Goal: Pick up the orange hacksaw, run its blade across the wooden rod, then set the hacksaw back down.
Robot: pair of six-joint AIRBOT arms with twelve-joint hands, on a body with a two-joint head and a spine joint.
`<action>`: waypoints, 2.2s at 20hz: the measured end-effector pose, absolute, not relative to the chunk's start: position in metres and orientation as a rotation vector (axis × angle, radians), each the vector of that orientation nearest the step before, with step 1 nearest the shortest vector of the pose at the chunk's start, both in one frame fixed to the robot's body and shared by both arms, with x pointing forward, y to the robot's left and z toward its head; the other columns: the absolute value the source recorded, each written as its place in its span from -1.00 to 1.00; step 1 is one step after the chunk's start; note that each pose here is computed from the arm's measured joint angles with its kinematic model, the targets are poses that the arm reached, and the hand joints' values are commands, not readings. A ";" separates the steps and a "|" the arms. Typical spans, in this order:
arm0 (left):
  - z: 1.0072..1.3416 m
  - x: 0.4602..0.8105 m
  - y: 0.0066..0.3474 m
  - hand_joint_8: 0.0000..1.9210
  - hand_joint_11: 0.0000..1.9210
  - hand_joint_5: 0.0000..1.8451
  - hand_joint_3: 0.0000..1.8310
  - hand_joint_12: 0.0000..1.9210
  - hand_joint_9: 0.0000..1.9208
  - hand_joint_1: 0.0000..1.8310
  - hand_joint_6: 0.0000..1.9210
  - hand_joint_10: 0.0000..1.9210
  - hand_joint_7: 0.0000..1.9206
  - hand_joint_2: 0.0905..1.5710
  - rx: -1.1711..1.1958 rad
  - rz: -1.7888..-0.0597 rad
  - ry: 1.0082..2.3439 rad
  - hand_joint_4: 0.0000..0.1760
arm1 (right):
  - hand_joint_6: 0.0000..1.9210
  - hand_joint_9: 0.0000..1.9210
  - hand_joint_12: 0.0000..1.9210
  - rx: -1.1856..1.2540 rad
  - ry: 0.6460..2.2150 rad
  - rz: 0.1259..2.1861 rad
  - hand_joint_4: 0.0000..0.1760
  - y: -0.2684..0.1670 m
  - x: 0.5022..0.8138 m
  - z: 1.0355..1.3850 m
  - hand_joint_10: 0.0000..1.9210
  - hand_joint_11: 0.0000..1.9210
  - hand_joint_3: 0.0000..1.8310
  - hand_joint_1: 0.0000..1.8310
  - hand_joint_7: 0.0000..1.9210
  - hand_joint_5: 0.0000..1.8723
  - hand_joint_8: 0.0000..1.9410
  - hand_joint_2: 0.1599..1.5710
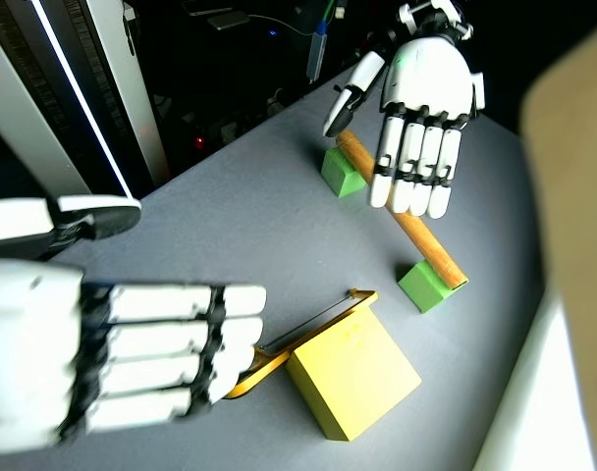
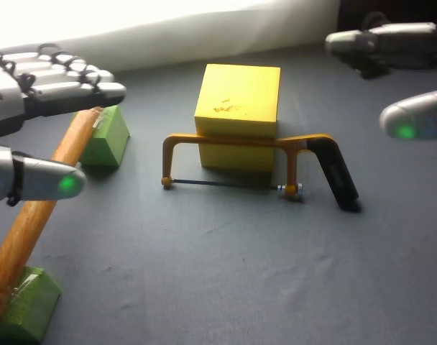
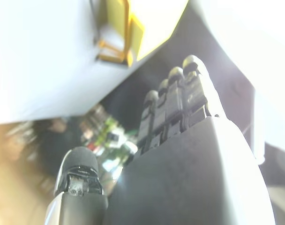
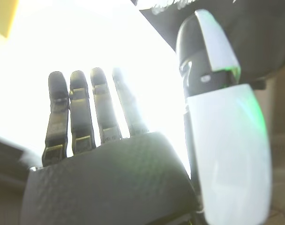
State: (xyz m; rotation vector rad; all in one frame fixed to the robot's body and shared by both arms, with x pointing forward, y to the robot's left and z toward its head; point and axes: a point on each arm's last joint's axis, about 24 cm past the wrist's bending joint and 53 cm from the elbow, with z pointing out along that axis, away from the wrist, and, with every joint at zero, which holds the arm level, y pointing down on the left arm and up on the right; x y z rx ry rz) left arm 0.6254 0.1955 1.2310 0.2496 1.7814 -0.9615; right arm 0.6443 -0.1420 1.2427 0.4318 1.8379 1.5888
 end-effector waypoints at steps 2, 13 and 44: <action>1.227 0.621 0.206 -0.99 -0.95 -0.93 -1.00 -0.97 -0.92 -0.97 -0.99 -0.99 -0.93 0.59 0.236 -0.902 1.811 -1.00 | -0.99 -0.80 -0.31 0.535 1.835 1.605 -1.00 -0.152 0.648 1.234 -0.99 -1.00 -1.00 -0.01 -0.81 -0.82 -0.99 0.40; 1.227 0.571 0.224 -1.00 -0.99 -0.95 -1.00 -0.93 -0.94 -0.98 -1.00 -1.00 -0.95 0.61 0.344 -0.864 1.883 -1.00 | -1.00 -0.78 -0.19 0.919 1.771 1.611 -1.00 -0.188 0.661 1.191 -1.00 -1.00 -1.00 0.05 -0.79 -0.81 -0.99 0.45; 1.148 0.513 0.229 -1.00 -1.00 -0.84 -1.00 -0.62 -0.84 -0.89 -1.00 -1.00 -0.86 0.60 0.606 -0.665 2.175 -1.00 | -1.00 -0.75 -0.12 1.217 1.650 1.626 -1.00 -0.198 0.682 1.121 -1.00 -1.00 -1.00 0.02 -0.76 -0.79 -1.00 0.53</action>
